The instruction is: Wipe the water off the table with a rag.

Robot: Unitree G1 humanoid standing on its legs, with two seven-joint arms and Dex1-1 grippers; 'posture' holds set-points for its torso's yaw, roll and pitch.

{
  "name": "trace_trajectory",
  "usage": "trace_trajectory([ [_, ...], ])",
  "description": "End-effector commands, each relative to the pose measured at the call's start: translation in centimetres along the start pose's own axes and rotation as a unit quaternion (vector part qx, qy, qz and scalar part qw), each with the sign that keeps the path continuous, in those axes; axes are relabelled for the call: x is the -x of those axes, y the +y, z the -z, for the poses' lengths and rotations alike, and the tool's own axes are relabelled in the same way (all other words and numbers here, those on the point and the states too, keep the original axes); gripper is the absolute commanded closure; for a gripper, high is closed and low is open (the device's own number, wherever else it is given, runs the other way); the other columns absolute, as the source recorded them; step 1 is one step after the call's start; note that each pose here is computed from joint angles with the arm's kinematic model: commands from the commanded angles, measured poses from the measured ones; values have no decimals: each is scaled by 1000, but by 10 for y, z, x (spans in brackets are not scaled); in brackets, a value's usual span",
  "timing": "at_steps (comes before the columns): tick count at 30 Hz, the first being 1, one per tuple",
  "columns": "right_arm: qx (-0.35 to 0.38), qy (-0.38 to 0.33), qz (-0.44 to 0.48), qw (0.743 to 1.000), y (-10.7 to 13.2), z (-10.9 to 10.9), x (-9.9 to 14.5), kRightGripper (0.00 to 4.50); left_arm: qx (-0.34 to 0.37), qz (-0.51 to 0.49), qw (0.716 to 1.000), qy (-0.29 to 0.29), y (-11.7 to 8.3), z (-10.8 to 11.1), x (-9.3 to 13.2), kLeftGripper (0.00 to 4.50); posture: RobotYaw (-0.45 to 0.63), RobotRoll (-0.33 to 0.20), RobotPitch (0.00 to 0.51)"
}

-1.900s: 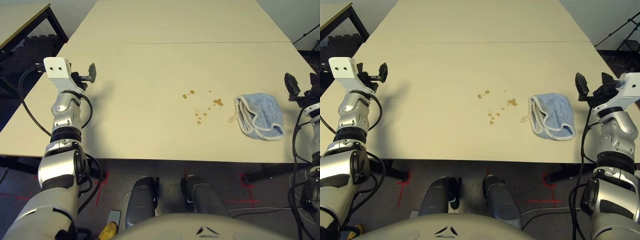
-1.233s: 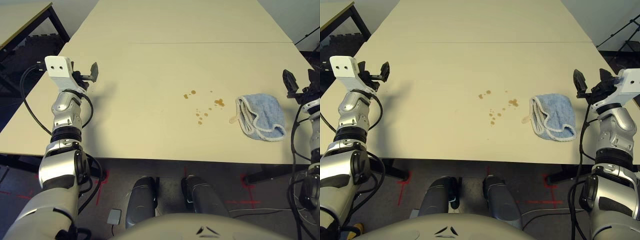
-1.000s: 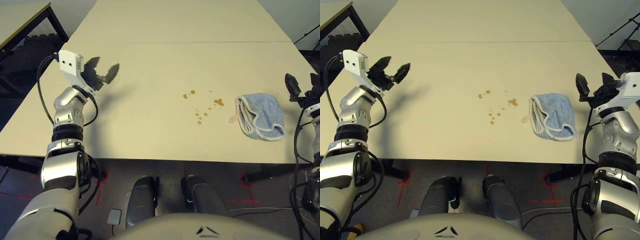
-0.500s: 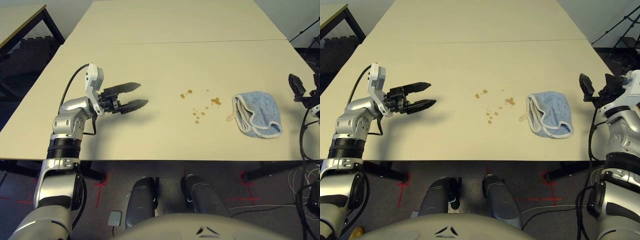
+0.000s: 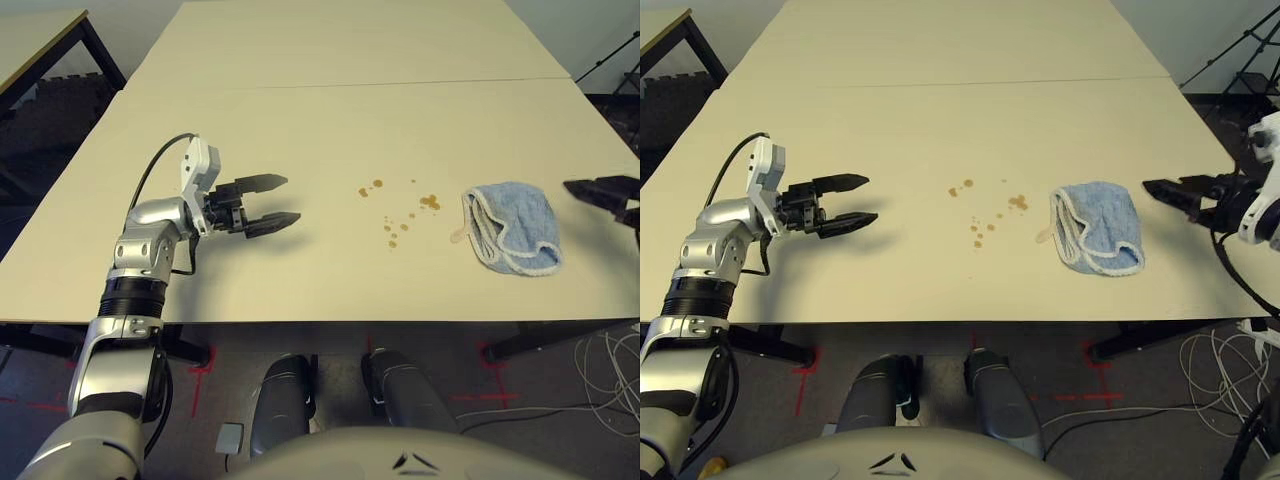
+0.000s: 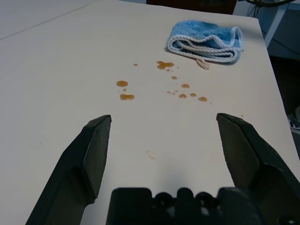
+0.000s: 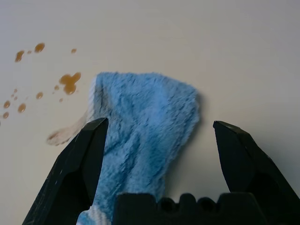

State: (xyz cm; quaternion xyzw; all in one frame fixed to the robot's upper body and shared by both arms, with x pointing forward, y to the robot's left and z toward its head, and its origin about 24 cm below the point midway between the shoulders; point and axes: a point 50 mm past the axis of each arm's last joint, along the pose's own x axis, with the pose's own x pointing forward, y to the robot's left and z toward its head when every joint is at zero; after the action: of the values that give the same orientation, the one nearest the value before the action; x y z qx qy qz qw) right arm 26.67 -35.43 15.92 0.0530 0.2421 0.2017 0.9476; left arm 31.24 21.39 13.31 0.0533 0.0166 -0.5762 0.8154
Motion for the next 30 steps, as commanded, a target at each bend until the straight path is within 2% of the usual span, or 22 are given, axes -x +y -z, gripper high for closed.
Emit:
trace_trajectory([
  [1, -2, 28, -16, 999, 6, 8, -11, 39, -3, 3, 1000, 17, -1, 4, 2, 0, -255, 0, 105],
  [20, -2, 59, -3, 998, -3, 33, -45, 39, -12, 0, 1000, 24, -2, 1, 4, 0, -234, 0, 106],
  [30, -9, 87, -60, 994, 23, 51, -64, 39, -12, 3, 1000, 28, -2, 0, 4, 0, -237, 0, 109],
])
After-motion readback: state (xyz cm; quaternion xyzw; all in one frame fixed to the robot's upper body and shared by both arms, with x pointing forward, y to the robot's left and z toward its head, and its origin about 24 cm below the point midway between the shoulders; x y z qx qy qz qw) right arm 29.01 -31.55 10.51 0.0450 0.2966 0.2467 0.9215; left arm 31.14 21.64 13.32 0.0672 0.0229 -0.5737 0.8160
